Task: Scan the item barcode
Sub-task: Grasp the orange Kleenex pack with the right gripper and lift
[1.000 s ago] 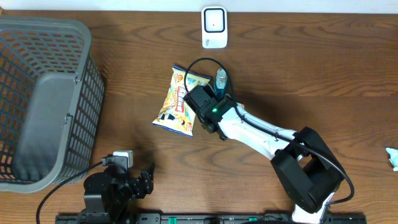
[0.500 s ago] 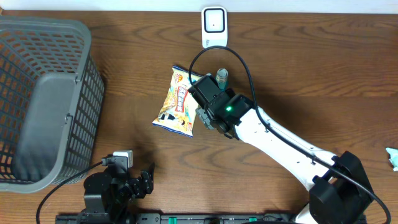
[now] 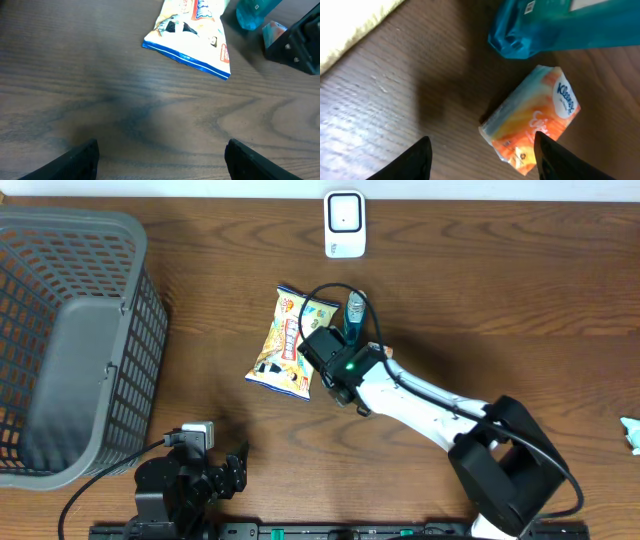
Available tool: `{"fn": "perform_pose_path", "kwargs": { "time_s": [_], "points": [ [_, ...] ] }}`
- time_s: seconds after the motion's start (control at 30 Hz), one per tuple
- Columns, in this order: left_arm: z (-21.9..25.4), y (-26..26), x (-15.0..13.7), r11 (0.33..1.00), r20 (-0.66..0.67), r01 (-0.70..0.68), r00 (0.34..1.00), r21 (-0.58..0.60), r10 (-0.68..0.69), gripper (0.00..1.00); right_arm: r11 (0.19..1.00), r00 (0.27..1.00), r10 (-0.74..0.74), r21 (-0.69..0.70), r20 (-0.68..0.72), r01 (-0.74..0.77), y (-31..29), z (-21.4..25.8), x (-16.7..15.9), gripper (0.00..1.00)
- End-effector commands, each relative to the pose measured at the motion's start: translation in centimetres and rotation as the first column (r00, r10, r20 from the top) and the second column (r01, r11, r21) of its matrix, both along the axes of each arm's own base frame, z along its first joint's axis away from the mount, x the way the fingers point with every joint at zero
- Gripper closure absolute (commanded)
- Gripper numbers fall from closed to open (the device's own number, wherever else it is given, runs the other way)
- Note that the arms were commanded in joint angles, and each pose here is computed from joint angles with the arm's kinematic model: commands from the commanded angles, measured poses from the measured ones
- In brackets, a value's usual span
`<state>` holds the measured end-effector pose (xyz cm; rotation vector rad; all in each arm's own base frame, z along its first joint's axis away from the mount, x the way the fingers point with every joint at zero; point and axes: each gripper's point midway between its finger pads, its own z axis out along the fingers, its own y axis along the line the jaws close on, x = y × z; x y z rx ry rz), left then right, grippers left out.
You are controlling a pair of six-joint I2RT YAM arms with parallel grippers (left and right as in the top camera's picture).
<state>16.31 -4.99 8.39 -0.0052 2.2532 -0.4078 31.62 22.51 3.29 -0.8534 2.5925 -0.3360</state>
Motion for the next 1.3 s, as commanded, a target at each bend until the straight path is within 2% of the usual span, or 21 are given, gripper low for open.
{"fn": "perform_pose_path", "kwargs": {
  "time_s": [0.0,0.27,0.37,0.43,0.47,0.53,0.6,0.8,1.0,1.07,1.2,1.27],
  "points": [
    [0.0,-0.2,-0.2,1.000,-0.007,0.005,1.000,-0.012,-0.005,0.20,0.999,0.999,0.001,-0.051,0.043,0.001,-0.5,-0.1,0.7,0.38],
    [0.0,-0.2,-0.2,1.000,-0.007,0.005,1.000,-0.012,-0.005,0.20,0.992,0.998,-0.031,-0.116,0.063,0.039,-1.5,-1.4,1.1,0.37],
    [0.0,-0.2,-0.2,1.000,-0.007,0.005,1.000,-0.012,-0.005,0.20,0.991,0.997,-0.062,-0.116,0.055,0.068,-1.7,-2.1,1.0,0.44],
    [0.0,-0.2,-0.2,1.000,-0.007,0.005,1.000,-0.012,-0.005,0.20,0.989,0.995,-0.088,-0.115,0.041,0.093,-1.8,-3.1,0.7,0.54],
    [0.0,-0.2,-0.2,1.000,-0.007,0.005,1.000,-0.012,-0.005,0.19,0.988,0.994,-0.100,-0.117,0.036,0.104,-1.9,-3.5,0.6,0.63],
    [0.0,-0.2,-0.2,1.000,-0.007,0.005,1.000,-0.012,-0.005,0.19,0.984,0.993,-0.117,-0.130,0.022,0.119,-2.2,-4.4,0.3,0.87],
    [0.0,-0.2,-0.2,1.000,-0.007,0.005,1.000,-0.012,-0.005,0.20,0.982,0.989,-0.147,-0.119,0.014,0.148,-2.3,-4.6,0.0,0.99],
    [0.0,-0.2,-0.2,1.000,-0.007,0.005,1.000,-0.012,-0.005,0.20,0.955,0.955,-0.291,0.049,-0.063,0.294,-0.4,-3.4,-1.0,0.99],
    [0.0,-0.2,-0.2,1.000,-0.007,0.005,1.000,-0.012,-0.005,0.19,0.772,0.790,-0.613,0.206,-0.011,0.602,-2.3,2.6,-1.7,0.99],
    [0.0,-0.2,-0.2,1.000,-0.007,0.005,1.000,-0.012,-0.005,0.19,0.730,0.757,-0.654,0.256,-0.009,0.634,-2.7,4.6,-2.0,0.98],
    [0.0,-0.2,-0.2,1.000,-0.007,0.005,1.000,-0.012,-0.005,0.19,0.698,0.751,-0.660,0.342,-0.037,0.630,-2.5,7.8,-2.8,0.98],
    [0.0,-0.2,-0.2,1.000,-0.007,0.005,1.000,-0.012,-0.005,0.20,0.631,0.693,-0.719,0.365,-0.058,0.685,-3.2,8.5,-3.5,0.98]
  ]
}}
